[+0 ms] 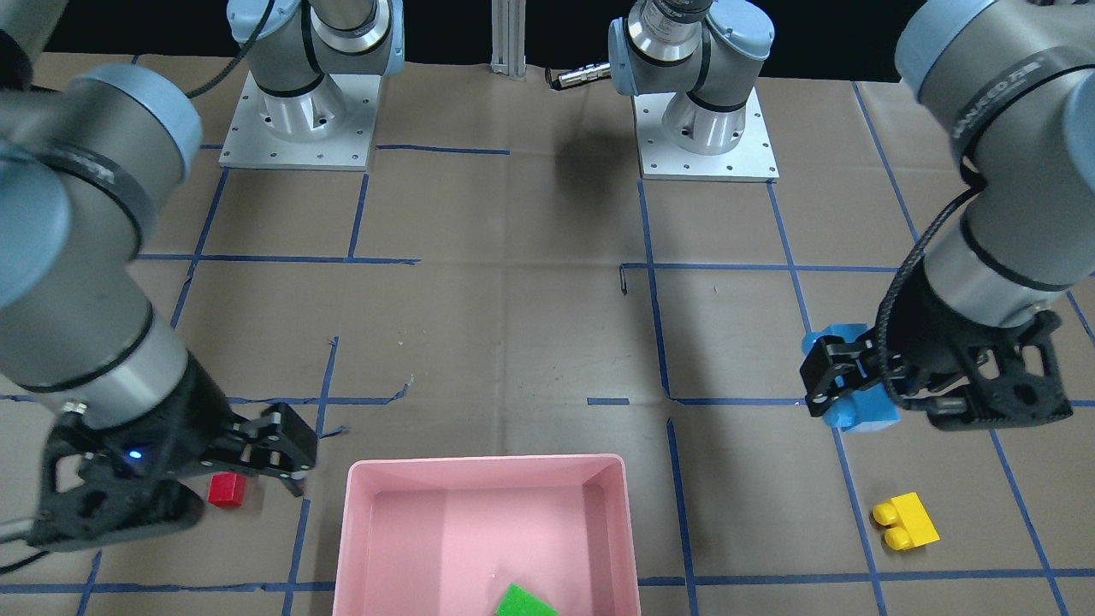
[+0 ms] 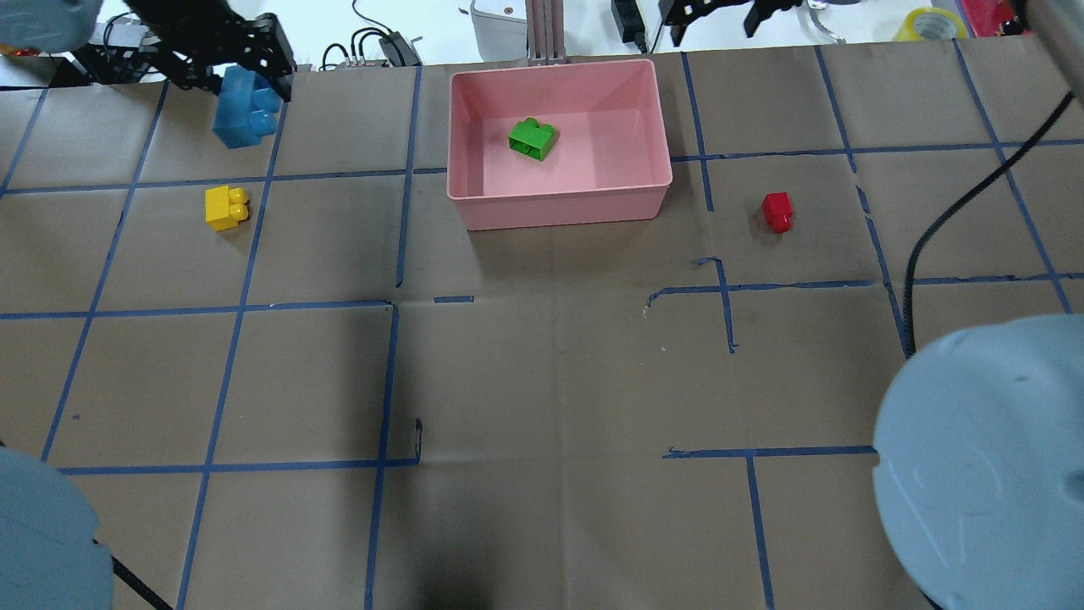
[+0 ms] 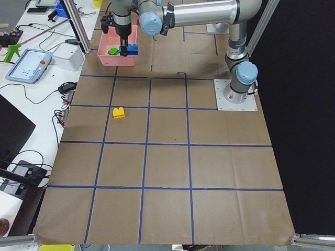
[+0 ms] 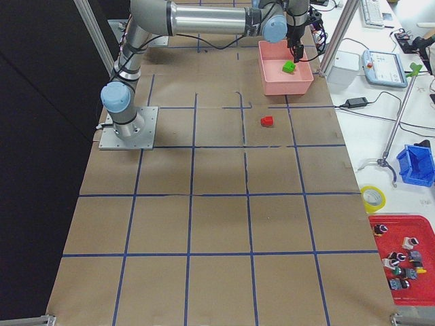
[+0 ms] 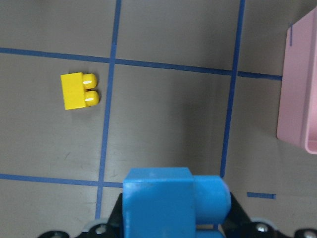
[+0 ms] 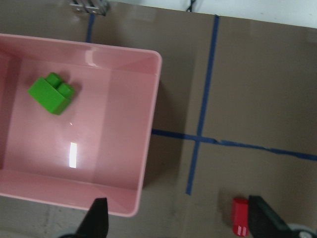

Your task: Put all blocks into box

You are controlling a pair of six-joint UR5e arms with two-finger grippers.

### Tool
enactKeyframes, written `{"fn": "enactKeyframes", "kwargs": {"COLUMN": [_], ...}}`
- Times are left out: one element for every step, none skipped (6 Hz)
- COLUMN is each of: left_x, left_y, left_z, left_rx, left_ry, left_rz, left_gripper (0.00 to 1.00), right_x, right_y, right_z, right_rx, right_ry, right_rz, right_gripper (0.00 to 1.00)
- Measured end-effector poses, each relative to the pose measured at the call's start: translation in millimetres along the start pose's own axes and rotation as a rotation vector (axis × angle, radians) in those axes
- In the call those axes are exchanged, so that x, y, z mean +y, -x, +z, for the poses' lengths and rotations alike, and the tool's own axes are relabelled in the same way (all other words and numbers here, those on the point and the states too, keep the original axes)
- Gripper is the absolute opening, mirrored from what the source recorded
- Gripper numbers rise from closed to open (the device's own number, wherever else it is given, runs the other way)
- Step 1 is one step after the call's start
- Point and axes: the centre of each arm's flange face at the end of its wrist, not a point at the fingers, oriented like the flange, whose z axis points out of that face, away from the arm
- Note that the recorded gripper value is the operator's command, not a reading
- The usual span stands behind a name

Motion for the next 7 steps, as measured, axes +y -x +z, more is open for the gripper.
{"fn": "enactKeyframes", "kwargs": {"left_x": [-17,-27,-30,-32,-36,-40,-44], "left_y": [-62,-122,-176,-216,-234,-238,-237], "left_z": [21,46,73,109,148,173,182], "left_rx": [0.008,0.015,0.023,0.021,-0.001,-0.018,-0.02], "left_ry": [0.002,-0.001,-0.011,-0.026,-0.032,-0.043,-0.063], "left_rz": [0.03,0.051,0.069,0.094,0.11,0.118,0.123], "left_gripper": [0.1,0.11,0.11,0.11,0.12,0.26,0.82], "right_x": [24,45,64,77,85,91,97], "right_y": [-42,-71,-89,-95,-94,-91,-87], "right_z": [4,30,69,110,152,190,215], "right_rx": [0.045,0.072,0.087,0.095,0.099,0.097,0.09], "right_ry": [0.024,0.018,0.004,-0.025,-0.057,-0.065,-0.051], "right_rz": [0.032,0.042,0.047,0.052,0.048,0.042,0.037], "right_gripper": [0.99,0.99,0.99,0.99,0.99,0.99,0.99]}}
